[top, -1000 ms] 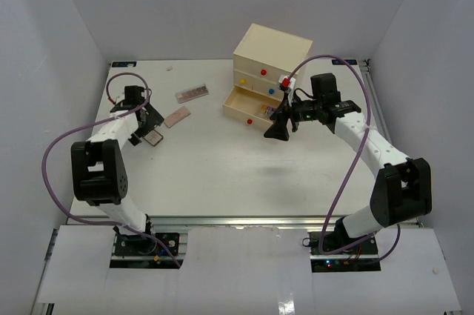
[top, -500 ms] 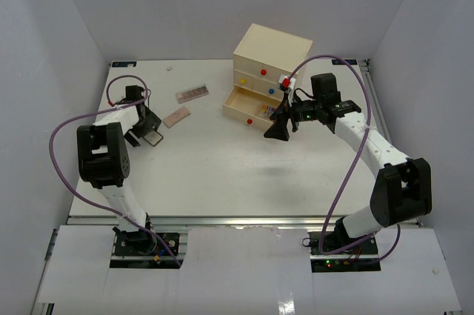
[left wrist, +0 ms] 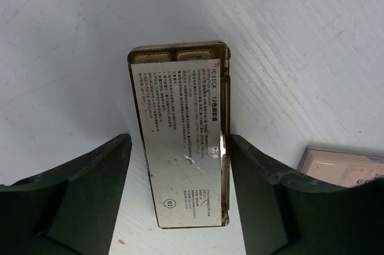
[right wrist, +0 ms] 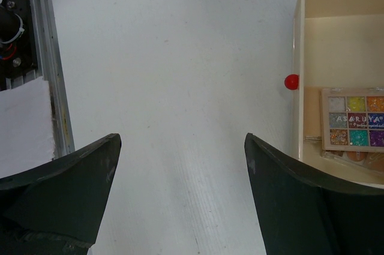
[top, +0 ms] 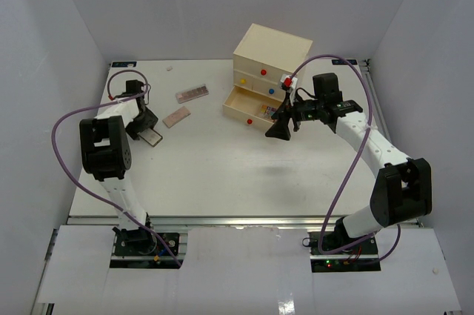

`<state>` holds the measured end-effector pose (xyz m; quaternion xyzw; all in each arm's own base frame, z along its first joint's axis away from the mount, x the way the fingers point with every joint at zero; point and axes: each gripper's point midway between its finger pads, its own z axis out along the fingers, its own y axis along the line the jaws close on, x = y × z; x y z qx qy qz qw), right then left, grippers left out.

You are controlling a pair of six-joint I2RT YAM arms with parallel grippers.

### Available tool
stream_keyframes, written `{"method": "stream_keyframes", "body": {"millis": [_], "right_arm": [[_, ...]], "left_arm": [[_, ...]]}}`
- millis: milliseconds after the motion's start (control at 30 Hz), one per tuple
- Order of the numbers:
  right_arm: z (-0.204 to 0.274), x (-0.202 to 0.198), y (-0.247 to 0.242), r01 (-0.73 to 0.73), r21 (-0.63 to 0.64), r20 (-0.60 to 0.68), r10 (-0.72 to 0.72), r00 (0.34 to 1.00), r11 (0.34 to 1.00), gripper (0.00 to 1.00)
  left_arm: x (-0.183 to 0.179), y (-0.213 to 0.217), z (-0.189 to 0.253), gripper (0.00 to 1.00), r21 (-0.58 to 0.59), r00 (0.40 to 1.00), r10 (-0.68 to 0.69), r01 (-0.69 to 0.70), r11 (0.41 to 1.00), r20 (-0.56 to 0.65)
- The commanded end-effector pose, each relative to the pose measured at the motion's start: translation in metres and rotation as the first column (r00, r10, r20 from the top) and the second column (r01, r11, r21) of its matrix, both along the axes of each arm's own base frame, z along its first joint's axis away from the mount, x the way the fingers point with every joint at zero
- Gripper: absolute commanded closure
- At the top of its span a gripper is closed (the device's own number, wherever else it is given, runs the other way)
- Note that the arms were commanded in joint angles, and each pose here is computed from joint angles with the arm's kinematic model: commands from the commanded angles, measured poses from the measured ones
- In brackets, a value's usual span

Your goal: Organize the makeup

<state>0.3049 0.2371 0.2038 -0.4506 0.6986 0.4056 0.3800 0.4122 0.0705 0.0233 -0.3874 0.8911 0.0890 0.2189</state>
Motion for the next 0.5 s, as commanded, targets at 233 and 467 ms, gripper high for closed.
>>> {"method": "stream_keyframes", "body": {"millis": [233, 467], "right_arm": [[0.011, -0.005, -0.004, -0.017, 0.018, 0.026, 0.017, 1.0, 1.0, 0.1], [0.014, -0.004, -0.006, -0.015, 0.024, 0.033, 0.015, 0.999, 1.0, 0.1]], "left_arm": [[-0.011, 0.002, -0.005, 0.79, 0.001, 1.0, 0.005, -0.005, 1.0, -0.007], [0.01, -0.052, 0.043, 1.0, -0.203, 0.958, -0.184, 0.229, 0.952, 0.221]]}}
